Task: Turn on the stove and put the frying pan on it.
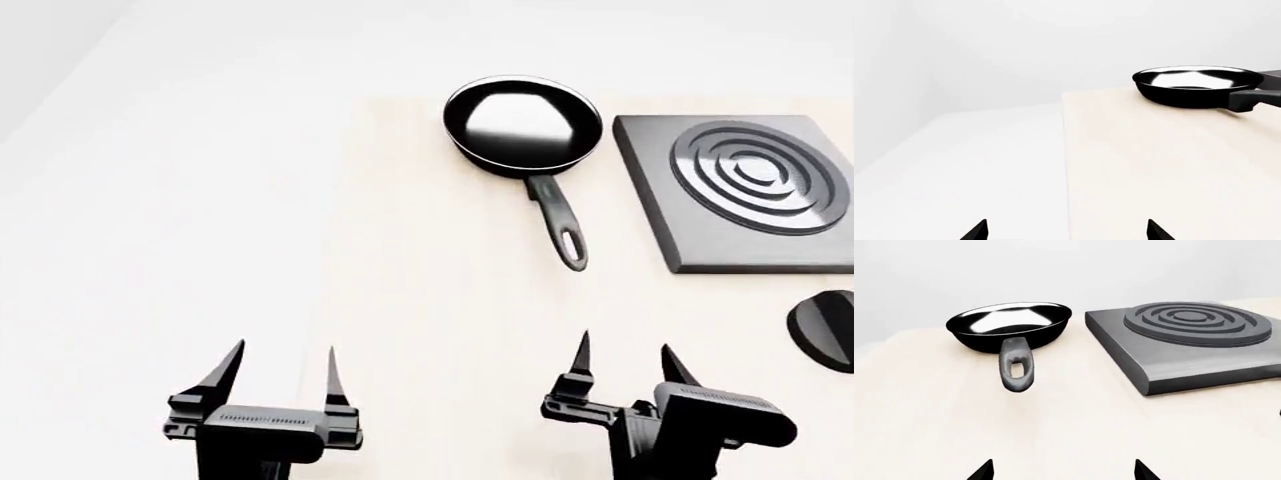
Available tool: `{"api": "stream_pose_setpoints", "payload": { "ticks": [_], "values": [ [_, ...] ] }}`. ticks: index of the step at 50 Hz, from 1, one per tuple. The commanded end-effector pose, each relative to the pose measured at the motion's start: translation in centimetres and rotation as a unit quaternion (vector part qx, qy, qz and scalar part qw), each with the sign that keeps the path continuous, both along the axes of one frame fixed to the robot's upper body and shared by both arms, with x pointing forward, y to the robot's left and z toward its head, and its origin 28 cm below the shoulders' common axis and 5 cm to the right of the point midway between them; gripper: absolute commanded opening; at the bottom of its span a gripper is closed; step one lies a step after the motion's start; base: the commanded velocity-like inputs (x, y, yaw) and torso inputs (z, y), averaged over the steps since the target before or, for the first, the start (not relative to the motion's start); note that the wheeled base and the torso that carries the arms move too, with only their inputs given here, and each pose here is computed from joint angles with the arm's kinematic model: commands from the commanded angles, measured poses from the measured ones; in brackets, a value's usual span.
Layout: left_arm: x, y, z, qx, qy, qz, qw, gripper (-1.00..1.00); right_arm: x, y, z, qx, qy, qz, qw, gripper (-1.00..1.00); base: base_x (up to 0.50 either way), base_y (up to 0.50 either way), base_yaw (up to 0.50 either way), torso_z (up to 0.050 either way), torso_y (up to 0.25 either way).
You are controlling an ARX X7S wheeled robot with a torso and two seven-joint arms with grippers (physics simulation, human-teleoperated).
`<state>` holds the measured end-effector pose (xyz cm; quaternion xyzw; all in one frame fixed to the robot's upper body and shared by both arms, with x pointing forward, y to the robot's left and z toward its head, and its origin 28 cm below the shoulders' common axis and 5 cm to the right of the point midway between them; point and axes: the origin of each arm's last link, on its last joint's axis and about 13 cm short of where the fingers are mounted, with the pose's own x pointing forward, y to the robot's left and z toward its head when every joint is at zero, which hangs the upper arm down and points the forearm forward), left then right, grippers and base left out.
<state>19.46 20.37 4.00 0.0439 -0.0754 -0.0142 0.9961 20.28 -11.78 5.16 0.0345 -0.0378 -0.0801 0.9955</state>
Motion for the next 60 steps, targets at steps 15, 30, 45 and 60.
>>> {"api": "stream_pose_setpoints", "payload": {
  "ticks": [15, 30, 45, 60],
  "values": [
    [0.0, -0.1, 0.0, -0.004, 0.004, 0.001, 1.0, 1.0, 0.2, -4.4, 1.5, -0.011, 0.024, -0.089, 0.996, 1.0, 0.0, 0.0, 0.0, 0.0, 0.0],
    [0.0, -0.1, -0.1, -0.005, 0.005, 0.002, 1.0, 1.0, 1.5, -6.5, 2.0, 0.007, 0.023, -0.089, 0.996, 1.0, 0.0, 0.0, 0.0, 0.0, 0.0],
    [0.1, -0.2, -0.1, -0.018, 0.01, 0.001, 1.0, 1.0, 2.3, -8.3, 2.3, 0.015, 0.024, -0.124, 0.992, 1.0, 0.0, 0.0, 0.0, 0.0, 0.0],
    [0.2, -0.1, -0.1, -0.017, 0.01, 0.002, 1.0, 1.0, 2.7, -9.8, 2.0, 0.028, 0.029, -0.152, 0.988, 1.0, 0.0, 0.0, 0.0, 0.0, 0.0]
  ]
}}
